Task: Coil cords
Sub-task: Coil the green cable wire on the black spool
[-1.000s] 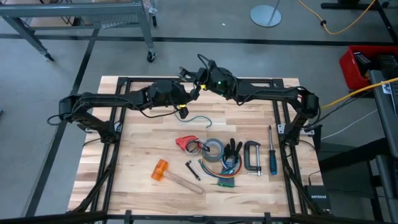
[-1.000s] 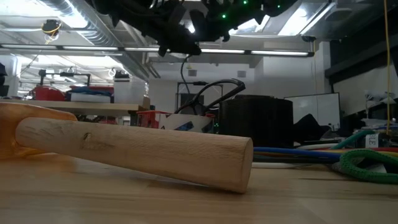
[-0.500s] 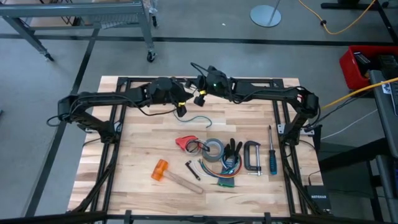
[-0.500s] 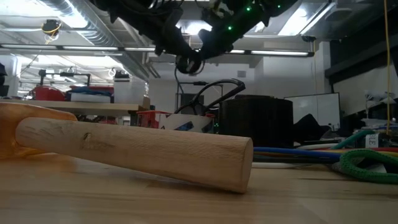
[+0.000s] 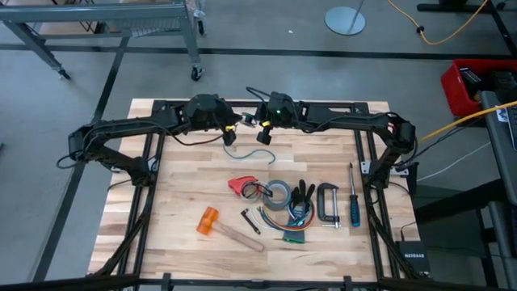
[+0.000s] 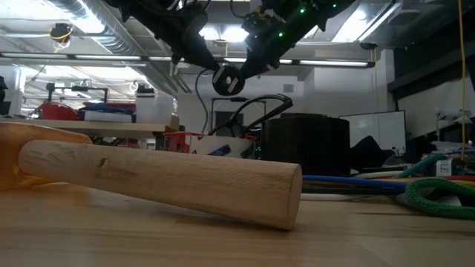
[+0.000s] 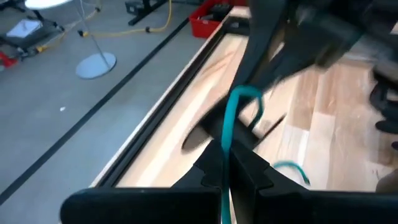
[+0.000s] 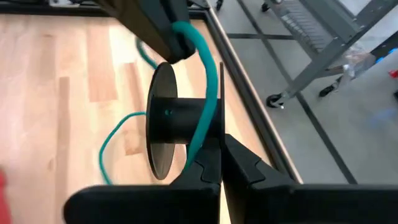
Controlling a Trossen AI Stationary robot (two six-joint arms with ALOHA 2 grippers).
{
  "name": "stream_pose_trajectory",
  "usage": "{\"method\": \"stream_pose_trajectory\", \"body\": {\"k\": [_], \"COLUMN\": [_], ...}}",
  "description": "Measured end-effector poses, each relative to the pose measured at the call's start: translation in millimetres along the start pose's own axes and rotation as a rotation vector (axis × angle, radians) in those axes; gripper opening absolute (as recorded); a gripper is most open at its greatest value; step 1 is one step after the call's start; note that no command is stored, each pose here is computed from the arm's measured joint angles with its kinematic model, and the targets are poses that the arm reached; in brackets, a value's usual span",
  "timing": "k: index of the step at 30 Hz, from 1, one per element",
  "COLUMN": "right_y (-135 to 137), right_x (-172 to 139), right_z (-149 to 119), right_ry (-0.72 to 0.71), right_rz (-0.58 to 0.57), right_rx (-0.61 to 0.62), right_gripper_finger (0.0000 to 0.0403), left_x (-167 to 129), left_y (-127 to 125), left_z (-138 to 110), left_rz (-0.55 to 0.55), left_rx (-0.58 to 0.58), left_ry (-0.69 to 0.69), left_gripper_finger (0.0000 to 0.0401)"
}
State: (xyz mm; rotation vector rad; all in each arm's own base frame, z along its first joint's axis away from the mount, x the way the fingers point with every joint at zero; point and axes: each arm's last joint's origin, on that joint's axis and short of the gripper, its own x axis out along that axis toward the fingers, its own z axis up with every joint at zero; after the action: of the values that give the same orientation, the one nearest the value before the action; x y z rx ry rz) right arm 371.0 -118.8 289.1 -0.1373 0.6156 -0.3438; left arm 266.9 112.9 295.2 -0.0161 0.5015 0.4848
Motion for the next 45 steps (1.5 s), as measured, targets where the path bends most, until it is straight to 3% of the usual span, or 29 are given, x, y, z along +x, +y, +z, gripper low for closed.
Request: {"method": "stream_pose_trajectory", "body": {"k": [11,20,34,45], "right_y": [-7,-10,-15,-17], "right_x": [-44,-56,-64,-70], "right_z": [18,32,53,58], "right_ry": [-0.094,-0.236,-0.468,-0.507], "right_rz": [0.047,0.083,0.035,0.017], "right_rx": [0.034,0.092,0.124,0.120], "right_gripper_finger": [0.0001,0.0001,0.0001,0.0001], "left_x": [0,0,-4,-1], "left_y": [7,4,-11,-9], "left_z": [-5,-3,19,14], "left_rz": [0.020,0.012,-0.026,-0.013], "left_rx": [-0.006,-0.003,0.007,0.026], "left_ry": [0.051,0.037,-0.193,-0.148], "left_gripper_finger": [0.0000,0.0003,0.0003,0.0079]}}
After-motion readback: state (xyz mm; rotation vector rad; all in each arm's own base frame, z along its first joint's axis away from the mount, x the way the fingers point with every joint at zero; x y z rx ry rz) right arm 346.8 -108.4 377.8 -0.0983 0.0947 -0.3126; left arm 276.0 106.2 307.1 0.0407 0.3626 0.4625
